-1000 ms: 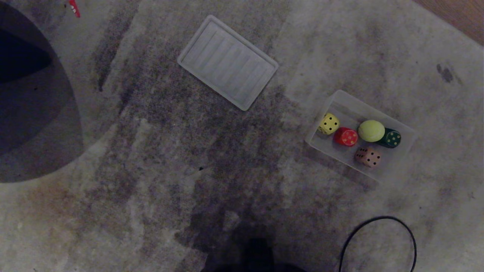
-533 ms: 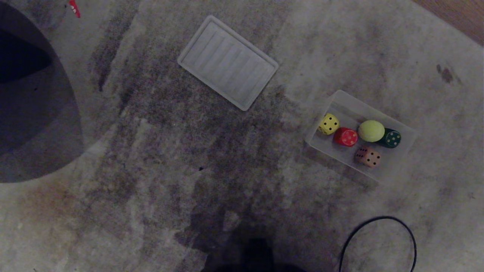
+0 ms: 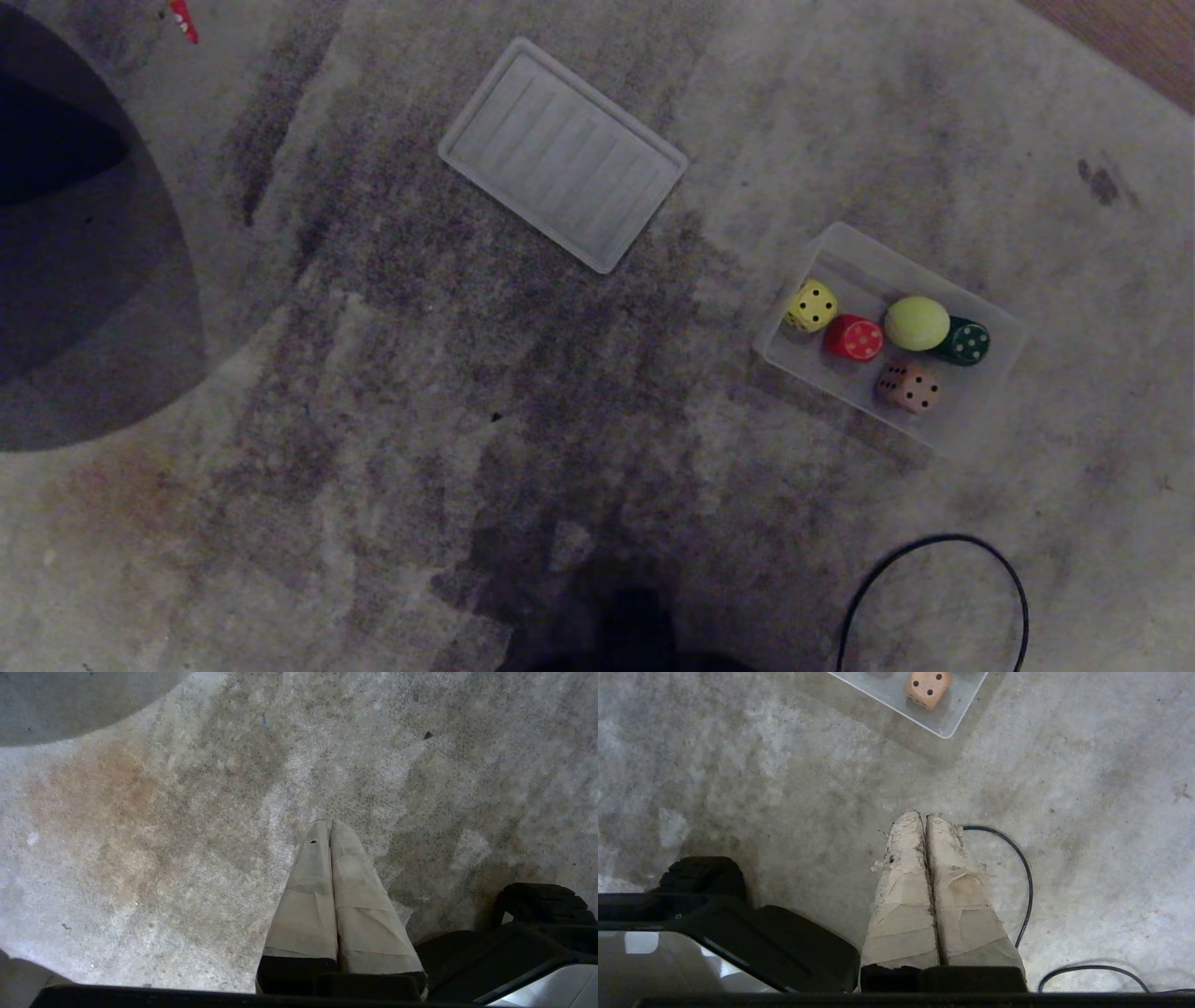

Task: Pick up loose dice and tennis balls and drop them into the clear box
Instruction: Pick up the ball on the table

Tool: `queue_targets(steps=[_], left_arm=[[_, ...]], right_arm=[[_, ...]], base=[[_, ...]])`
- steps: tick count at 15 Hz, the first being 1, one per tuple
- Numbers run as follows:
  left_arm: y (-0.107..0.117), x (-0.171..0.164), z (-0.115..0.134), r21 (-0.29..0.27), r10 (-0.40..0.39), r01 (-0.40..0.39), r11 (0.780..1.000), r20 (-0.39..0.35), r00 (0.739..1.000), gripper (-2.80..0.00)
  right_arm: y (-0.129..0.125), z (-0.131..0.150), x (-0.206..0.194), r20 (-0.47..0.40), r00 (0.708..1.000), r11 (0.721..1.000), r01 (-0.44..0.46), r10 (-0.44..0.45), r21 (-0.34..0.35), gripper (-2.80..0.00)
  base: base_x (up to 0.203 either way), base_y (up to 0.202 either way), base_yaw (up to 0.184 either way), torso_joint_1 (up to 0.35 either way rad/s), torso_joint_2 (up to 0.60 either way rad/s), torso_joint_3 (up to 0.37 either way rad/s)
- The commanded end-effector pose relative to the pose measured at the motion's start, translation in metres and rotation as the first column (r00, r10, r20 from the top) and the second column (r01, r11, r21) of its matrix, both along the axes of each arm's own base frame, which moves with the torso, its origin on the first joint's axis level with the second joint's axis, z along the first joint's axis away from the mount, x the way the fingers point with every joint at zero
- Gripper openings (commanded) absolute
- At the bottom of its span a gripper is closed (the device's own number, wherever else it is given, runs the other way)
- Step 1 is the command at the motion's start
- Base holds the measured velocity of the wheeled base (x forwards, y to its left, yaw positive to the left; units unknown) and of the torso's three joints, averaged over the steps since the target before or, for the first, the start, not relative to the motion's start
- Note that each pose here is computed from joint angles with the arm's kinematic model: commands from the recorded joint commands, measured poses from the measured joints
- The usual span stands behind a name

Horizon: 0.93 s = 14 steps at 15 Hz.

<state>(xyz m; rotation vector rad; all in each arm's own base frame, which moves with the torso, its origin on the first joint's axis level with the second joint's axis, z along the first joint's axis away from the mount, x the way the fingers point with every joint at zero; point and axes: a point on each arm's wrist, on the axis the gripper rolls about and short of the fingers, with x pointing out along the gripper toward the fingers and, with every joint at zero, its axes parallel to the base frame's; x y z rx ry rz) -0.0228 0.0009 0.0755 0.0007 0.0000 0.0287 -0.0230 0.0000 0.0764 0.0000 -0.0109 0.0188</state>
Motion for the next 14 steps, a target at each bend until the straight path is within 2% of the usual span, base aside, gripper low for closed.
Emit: queue_targets(steps=[1, 10, 14], left_arm=[[0.0000, 0.0002, -0.0004, 0.001, 0.000, 0.000, 1.000, -0.003, 1.000, -2.80], [0.0000, 0.0002, -0.0004, -0.001, 0.002, -0.002, 1.000, -0.004, 1.000, -2.80], [0.0001, 0.0002, -0.0005, -0.011, 0.007, -0.007, 1.000, -0.004, 1.000, -2.80]], right_arm=[[-0.0001, -0.0011, 0.0005, -0.005, 1.000, 1.000, 0.002, -0.002, 0.006, -2.80], [-0.0001, -0.0010, 0.0007, 0.001, 1.000, 1.000, 0.003, -0.003, 0.002, -2.80], [0.0000, -0.0010, 0.0007, 0.001, 1.000, 1.000, 0.002, -0.002, 0.000, -2.80]], base=[[0.000, 0.000, 0.000, 0.000, 0.00, 0.000], [0.000, 0.000, 0.000, 0.000, 0.00, 0.000], [0.000, 0.000, 0.000, 0.002, 0.00, 0.154]])
